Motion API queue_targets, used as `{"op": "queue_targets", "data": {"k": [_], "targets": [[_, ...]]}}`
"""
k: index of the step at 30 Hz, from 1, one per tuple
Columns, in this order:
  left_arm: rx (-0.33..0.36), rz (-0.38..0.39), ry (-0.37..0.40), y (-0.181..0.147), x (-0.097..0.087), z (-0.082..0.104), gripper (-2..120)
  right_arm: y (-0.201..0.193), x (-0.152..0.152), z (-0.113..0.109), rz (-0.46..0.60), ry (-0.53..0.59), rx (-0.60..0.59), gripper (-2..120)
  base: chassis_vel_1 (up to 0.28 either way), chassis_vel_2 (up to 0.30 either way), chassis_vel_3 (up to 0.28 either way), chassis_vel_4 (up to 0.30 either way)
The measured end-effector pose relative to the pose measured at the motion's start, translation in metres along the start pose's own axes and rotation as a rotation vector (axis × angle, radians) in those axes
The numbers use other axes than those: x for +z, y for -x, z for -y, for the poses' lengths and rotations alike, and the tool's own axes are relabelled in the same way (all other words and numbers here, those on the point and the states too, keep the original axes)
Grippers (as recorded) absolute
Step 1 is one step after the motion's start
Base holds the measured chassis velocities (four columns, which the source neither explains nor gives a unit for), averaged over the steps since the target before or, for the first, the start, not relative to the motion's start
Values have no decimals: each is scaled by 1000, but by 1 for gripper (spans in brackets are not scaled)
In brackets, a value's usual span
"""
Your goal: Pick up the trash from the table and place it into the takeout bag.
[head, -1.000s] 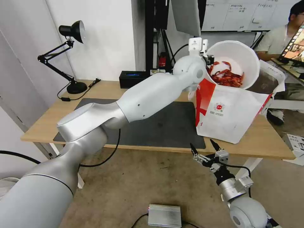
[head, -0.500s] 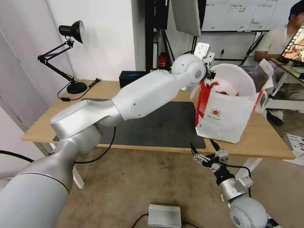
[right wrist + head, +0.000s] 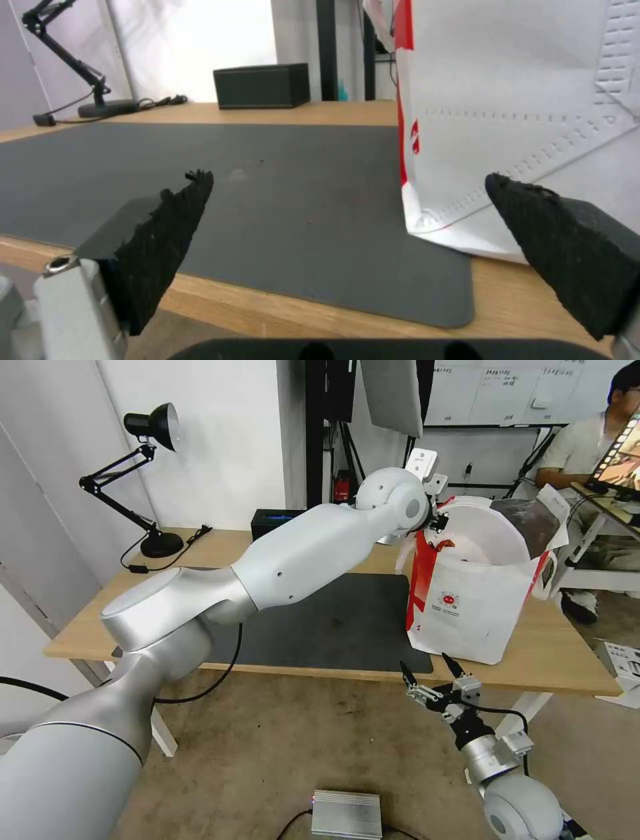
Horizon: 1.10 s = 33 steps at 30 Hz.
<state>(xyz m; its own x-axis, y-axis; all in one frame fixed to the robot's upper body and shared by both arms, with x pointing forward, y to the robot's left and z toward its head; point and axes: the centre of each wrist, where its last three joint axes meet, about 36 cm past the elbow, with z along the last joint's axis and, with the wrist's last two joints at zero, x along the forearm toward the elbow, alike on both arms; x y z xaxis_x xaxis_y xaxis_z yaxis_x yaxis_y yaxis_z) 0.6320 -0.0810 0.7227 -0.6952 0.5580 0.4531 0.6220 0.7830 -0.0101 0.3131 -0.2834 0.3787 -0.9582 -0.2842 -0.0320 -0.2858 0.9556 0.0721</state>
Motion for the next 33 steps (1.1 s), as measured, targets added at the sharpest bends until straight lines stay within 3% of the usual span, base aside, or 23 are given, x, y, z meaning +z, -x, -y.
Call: {"op": "queue_targets", "data": {"k": [2, 4, 6, 9, 18, 22, 25, 26, 29, 30, 31, 33], "targets": [[-1, 0, -1, 0, -1, 0, 13, 0, 0, 0, 0, 0, 0, 100, 0, 0, 0, 0], [-1, -1, -7, -1, -3, -2, 24, 0, 0, 0, 0, 0, 0, 100, 0, 0, 0, 0], [-1, -2, -8, -2, -3, -2, 25, 0, 0, 0, 0, 0, 0, 100, 0, 0, 0, 0], [11, -3, -24, -4, -6, -6, 42, 0, 0, 0, 0, 0, 0, 100, 0, 0, 0, 0], [14, 46, -35, -23, -9, -19, 73, 0, 0, 0, 0, 0, 0, 100, 0, 0, 0, 0], [-17, 131, -35, -43, 0, -41, 86, 0, 0, 0, 0, 0, 0, 100, 0, 0, 0, 0], [-34, 262, -30, -65, 19, -62, 97, 0, 0, 0, 0, 0, 0, 100, 0, 0, 0, 0], [-34, 262, -30, -65, 19, -62, 97, 0, 0, 0, 0, 0, 0, 100, 0, 0, 0, 0], [-25, 339, -11, -79, 34, -78, 99, 0, 0, 0, 0, 0, 0, 100, 0, 0, 0, 0], [39, 404, 17, -95, 52, -95, 100, 0, 0, 0, 0, 0, 0, 100, 0, 0, 0, 0], [39, 404, 17, -95, 52, -95, 100, 0, 0, 0, 0, 0, 0, 100, 0, 0, 0, 0], [89, 464, 20, -132, 85, -147, 100, 0, 0, 0, 0, 0, 0, 100, 0, 0, 0, 0]]}}
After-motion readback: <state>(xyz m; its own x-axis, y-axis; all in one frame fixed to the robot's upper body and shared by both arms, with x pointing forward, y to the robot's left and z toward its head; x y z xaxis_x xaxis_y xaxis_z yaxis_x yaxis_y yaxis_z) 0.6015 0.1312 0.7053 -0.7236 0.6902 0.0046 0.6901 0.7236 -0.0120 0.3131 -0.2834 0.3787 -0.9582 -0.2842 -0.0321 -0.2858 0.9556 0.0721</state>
